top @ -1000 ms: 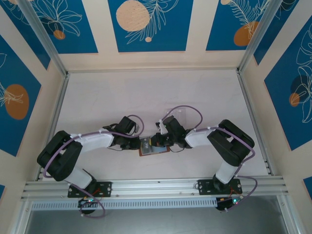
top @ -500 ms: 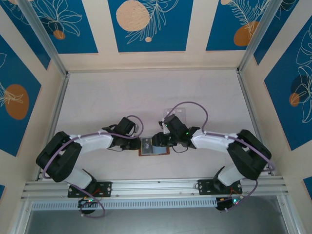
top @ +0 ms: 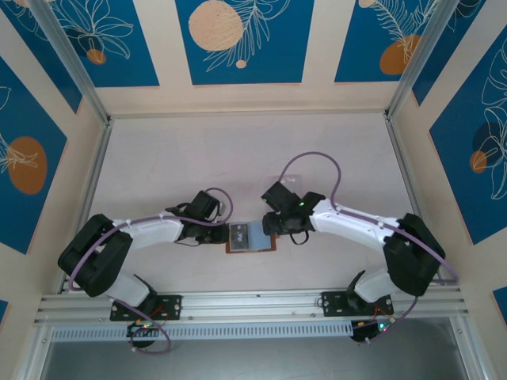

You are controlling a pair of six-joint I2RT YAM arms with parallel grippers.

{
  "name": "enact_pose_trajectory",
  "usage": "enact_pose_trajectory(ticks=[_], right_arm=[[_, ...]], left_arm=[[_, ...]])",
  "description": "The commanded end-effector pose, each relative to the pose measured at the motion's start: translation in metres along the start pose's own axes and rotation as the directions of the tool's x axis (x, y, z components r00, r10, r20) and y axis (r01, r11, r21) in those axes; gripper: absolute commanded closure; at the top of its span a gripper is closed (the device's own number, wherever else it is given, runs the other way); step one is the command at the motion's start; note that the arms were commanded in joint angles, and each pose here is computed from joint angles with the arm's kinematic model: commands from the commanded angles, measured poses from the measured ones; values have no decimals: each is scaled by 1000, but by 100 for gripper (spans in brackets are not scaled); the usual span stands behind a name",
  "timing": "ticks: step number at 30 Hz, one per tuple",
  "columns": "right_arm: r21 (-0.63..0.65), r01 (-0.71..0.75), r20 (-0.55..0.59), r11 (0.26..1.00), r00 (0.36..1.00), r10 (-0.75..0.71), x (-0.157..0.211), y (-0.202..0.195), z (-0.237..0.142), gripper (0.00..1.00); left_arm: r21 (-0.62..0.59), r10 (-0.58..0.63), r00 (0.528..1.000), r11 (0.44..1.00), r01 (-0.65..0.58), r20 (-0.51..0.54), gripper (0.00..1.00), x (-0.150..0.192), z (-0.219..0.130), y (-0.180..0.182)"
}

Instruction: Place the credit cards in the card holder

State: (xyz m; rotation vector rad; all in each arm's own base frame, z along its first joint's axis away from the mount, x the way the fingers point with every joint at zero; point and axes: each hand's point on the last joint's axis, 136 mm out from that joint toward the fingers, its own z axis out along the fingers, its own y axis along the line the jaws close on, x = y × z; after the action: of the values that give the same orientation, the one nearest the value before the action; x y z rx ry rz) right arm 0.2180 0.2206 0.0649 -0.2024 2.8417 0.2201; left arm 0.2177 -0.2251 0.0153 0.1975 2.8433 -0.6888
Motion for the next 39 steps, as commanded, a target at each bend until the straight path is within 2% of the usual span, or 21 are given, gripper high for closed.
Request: enact_pose_trajectory(ticks=[1, 4, 7, 9, 14, 19, 24, 27, 31, 35, 39], right_arm=[[116, -14, -24, 993, 1000, 17, 6, -16, 6, 46], [158, -21, -30, 987, 999, 26, 6, -22, 14, 58], [139, -21, -16, 990, 1000, 23, 3, -20, 12, 86], [118, -23, 6, 993, 1000, 22, -1, -18, 5, 99], [52, -47, 65, 998, 997, 43, -13, -21, -19, 100], [-132, -50, 103, 990, 993, 64, -21, -5, -48, 100], [-352, -28, 83, 936, 995, 61, -29, 41, -59, 100], [-425, -24, 66, 905, 996, 57, -34, 70, -54, 100], [-520, -39, 32, 853, 997, 65, -36, 104, -41, 100], [-574, -35, 11, 818, 999, 51, -35, 133, -28, 97], [-603, -38, 27, 797, 997, 67, -39, 145, -13, 91]], left_arm=[[-29, 5, 1000, 1000, -6, -18, 82, 9, 12, 9], [-32, 11, 1000, 999, -12, -19, 82, 9, 12, 10], [-24, 57, 998, 998, -58, -28, 82, 9, 14, 2], [-31, 110, 993, 993, -111, -38, 82, 9, 17, -8], [32, 128, 991, 991, -127, -44, 82, 2, 27, -38], [101, 139, 990, 986, -136, -30, 82, -8, 37, -74], [201, 99, 994, 975, -90, -34, 80, -12, 48, -98], [244, 74, 997, 967, -71, -1, 76, -18, 41, -106], [213, -18, 998, 977, 7, 53, 68, -22, 27, -83], [17, -80, 993, 997, 78, 88, 61, -8, 5, -33], [-60, -188, 977, 979, 194, 102, 60, 15, -18, 9]])
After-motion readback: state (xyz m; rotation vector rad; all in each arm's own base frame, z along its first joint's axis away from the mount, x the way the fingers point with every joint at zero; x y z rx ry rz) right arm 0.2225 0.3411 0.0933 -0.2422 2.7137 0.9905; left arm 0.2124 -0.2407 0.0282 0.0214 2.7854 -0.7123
